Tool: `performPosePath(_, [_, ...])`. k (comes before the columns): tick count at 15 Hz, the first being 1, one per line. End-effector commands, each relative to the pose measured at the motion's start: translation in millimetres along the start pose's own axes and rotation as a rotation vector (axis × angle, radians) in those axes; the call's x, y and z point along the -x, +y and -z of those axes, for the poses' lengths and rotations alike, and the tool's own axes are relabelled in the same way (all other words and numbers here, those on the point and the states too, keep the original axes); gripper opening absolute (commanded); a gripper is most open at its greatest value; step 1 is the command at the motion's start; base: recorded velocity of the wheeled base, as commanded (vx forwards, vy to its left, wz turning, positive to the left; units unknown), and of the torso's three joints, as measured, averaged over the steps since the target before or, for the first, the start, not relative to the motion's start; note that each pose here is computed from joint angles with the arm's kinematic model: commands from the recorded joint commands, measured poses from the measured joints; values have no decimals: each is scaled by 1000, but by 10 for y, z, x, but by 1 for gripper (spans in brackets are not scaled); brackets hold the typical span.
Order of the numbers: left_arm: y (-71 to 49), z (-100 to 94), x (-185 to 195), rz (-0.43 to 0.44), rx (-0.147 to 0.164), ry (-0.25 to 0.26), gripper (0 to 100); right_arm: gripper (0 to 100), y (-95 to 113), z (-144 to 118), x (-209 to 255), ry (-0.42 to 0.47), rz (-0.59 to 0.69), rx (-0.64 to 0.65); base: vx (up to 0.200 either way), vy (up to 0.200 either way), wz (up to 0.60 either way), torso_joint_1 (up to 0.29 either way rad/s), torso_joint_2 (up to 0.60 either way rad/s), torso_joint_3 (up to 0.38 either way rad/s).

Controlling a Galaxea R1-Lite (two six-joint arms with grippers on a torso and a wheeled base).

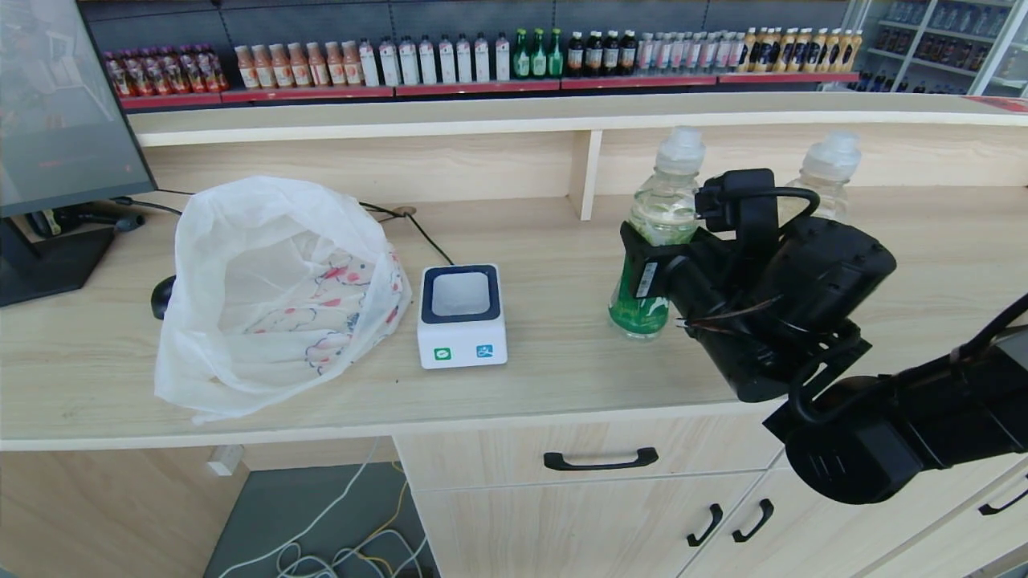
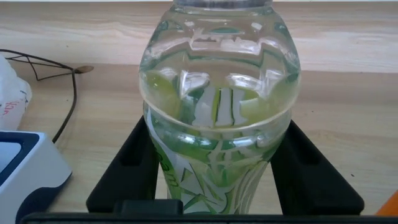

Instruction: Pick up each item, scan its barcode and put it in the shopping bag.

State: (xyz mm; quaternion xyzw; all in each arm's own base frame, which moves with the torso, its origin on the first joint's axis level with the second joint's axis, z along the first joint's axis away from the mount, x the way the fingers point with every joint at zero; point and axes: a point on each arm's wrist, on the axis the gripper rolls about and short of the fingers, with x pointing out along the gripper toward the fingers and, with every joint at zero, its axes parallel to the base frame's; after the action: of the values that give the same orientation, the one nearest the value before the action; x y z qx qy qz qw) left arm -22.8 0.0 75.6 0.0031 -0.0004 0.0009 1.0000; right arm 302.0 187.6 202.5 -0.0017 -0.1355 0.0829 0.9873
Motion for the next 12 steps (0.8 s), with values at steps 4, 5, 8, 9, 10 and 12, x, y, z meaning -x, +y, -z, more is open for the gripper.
performPosePath(4, [0, 0, 0, -1, 0, -1, 100, 0, -32, -136, 32, -34, 0, -15, 0, 0, 0, 0, 0, 0])
performPosePath(5, [0, 0, 0, 0, 0, -1, 100, 0, -41, -179, 53, -43, -2, -19, 0, 0, 0, 0, 0, 0])
performPosePath(8, [0, 0, 0, 0, 0, -1, 100, 0, -82, -253, 140, -49, -6, -21, 0, 0, 0, 0, 0, 0])
performPosePath(9, [0, 0, 0, 0, 0, -1, 100, 0, -100, -327, 184, -62, -10, -27, 0, 0, 0, 0, 0, 0])
performPosePath(10, [0, 0, 0, 0, 0, -1, 100, 0, -107, -360, 217, -65, -14, -31, 0, 0, 0, 0, 0, 0])
performPosePath(12, [0, 0, 0, -1, 0, -1, 100, 0, -144, -422, 375, -63, -41, -32, 0, 0, 0, 0, 0, 0])
